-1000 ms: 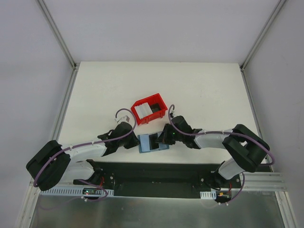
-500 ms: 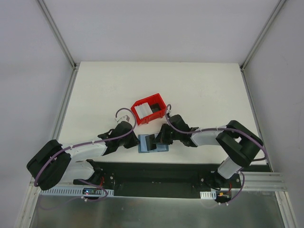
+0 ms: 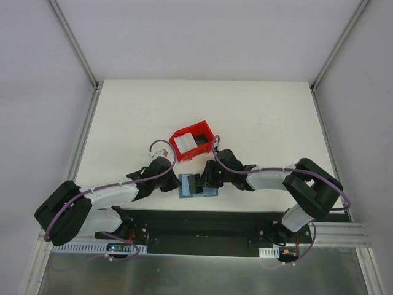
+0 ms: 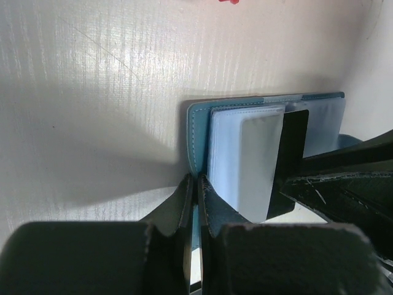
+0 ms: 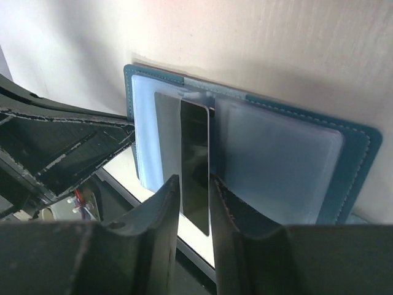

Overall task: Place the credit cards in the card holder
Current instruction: Insert the credit card into the card holder.

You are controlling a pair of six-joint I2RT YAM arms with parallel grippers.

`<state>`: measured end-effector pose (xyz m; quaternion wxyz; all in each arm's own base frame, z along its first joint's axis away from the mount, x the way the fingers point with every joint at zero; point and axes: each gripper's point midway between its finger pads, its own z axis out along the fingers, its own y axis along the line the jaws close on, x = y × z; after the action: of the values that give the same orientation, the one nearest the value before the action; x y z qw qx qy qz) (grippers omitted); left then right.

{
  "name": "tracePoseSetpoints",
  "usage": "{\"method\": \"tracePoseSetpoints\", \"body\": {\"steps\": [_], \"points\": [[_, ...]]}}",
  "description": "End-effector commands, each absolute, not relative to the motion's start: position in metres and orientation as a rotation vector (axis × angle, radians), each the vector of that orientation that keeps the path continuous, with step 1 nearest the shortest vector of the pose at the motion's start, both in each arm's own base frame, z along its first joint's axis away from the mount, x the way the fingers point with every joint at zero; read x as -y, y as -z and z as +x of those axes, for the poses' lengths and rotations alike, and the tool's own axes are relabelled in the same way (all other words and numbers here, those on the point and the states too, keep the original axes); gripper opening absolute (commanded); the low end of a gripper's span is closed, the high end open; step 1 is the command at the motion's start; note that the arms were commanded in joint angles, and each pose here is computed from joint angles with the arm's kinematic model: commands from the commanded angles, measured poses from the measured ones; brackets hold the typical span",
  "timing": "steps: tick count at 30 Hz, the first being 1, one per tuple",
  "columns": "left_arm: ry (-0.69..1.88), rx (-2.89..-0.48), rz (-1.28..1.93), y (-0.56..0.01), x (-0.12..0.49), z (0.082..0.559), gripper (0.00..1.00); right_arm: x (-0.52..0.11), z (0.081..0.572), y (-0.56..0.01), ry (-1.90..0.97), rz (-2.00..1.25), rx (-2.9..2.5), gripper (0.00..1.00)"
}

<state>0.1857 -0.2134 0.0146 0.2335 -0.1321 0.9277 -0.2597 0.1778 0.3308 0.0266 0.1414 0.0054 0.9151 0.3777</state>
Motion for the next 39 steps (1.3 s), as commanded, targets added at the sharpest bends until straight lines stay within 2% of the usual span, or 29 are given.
{"method": "tracePoseSetpoints", "body": {"steps": [1,3,13,19,22,28,39], "points": [[0.580,-2.625,-0.370,0.007,0.190,0.170,0.00,-0.311,0.173,-0.019,-0.945,-0.004,-2.686,0.31],[0.582,-2.623,-0.370,0.008,0.189,0.170,0.00,-0.314,0.170,-0.020,-0.964,-0.023,-2.693,0.35],[0.594,-2.625,-0.364,0.006,0.191,0.170,0.00,-0.344,0.162,-0.027,-1.070,-0.131,-2.711,0.36],[0.596,-2.624,-0.364,0.006,0.191,0.170,0.00,-0.356,0.165,-0.039,-1.087,-0.193,-2.673,0.33],[0.599,-2.626,-0.363,0.005,0.192,0.170,0.00,-0.362,0.165,-0.042,-1.108,-0.214,-2.667,0.24],[0.602,-2.623,-0.363,0.005,0.193,0.170,0.00,-0.370,0.164,-0.047,-1.155,-0.257,-2.644,0.19],[0.592,-2.617,-0.371,0.006,0.190,0.170,0.00,-0.372,0.166,-0.058,-1.179,-0.321,-2.591,0.28]]}}
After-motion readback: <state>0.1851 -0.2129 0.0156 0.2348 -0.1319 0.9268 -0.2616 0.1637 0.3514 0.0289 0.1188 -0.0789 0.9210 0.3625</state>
